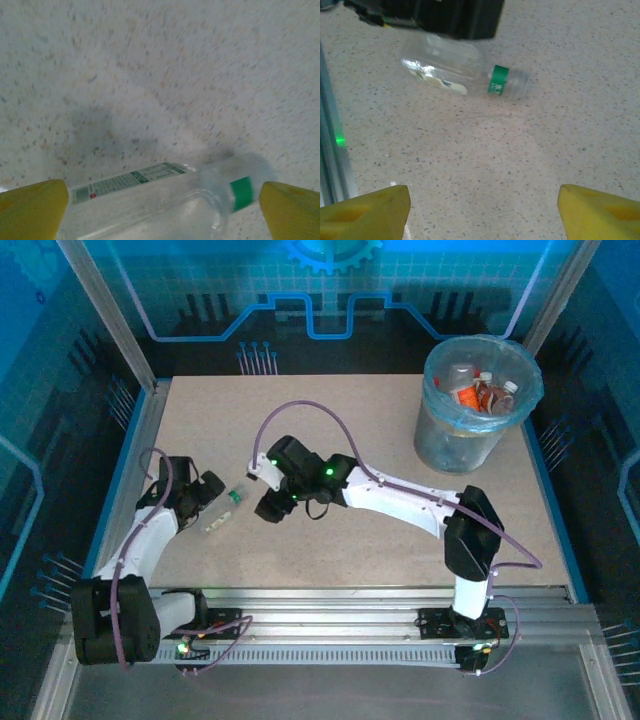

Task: Put the plastic bottles in the bin

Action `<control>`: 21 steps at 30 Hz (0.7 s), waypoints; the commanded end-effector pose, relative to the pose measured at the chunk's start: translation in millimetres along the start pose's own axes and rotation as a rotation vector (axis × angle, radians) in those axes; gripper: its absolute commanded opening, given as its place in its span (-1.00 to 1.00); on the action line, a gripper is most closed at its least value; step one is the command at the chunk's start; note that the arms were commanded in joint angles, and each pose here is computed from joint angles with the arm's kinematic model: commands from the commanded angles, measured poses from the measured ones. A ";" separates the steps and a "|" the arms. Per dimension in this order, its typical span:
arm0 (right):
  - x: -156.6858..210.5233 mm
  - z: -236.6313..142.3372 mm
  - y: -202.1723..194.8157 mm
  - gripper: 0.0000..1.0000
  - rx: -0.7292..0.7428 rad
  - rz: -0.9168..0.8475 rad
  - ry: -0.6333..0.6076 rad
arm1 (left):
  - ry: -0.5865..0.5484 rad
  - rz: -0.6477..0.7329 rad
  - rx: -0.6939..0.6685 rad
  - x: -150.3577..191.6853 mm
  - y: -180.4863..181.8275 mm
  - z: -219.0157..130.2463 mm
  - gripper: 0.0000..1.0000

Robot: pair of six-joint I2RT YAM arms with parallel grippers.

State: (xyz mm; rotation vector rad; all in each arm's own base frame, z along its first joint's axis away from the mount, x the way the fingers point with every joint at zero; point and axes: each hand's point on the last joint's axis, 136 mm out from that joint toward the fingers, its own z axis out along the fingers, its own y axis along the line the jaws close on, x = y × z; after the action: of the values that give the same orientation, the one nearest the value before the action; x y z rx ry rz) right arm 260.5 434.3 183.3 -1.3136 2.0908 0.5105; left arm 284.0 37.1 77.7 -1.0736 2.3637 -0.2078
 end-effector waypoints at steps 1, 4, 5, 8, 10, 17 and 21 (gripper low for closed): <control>-2.2 0.2 -1.2 0.57 0.012 0.017 -0.003 | 0.078 -0.016 0.048 21.1 -7.7 8.1 0.98; 6.3 8.1 -9.6 0.57 0.056 0.074 0.008 | 0.118 0.054 0.077 42.4 -22.4 3.5 0.98; 9.7 10.8 -14.2 0.57 0.076 0.108 0.015 | 0.124 0.084 0.095 48.6 -29.6 0.4 0.98; 27.4 19.7 -33.9 0.59 0.131 0.261 0.062 | 0.149 0.145 0.148 69.1 -48.8 -11.2 0.98; 41.2 26.1 -45.0 0.60 0.137 0.371 0.096 | 0.166 0.170 0.192 79.4 -60.5 -17.8 0.98; 50.8 41.3 -43.3 0.63 0.056 0.471 0.129 | 0.104 0.209 0.222 70.6 -66.3 -33.1 0.98; 39.7 58.9 -33.6 0.64 -0.033 0.378 0.085 | -0.053 0.188 0.185 43.7 -54.8 -50.8 0.98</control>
State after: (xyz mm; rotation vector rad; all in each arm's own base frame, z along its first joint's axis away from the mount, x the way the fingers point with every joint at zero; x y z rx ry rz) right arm 300.7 405.5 116.7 -0.8833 2.4802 0.5355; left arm 273.4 -56.9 106.4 -0.7254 2.4159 -0.4308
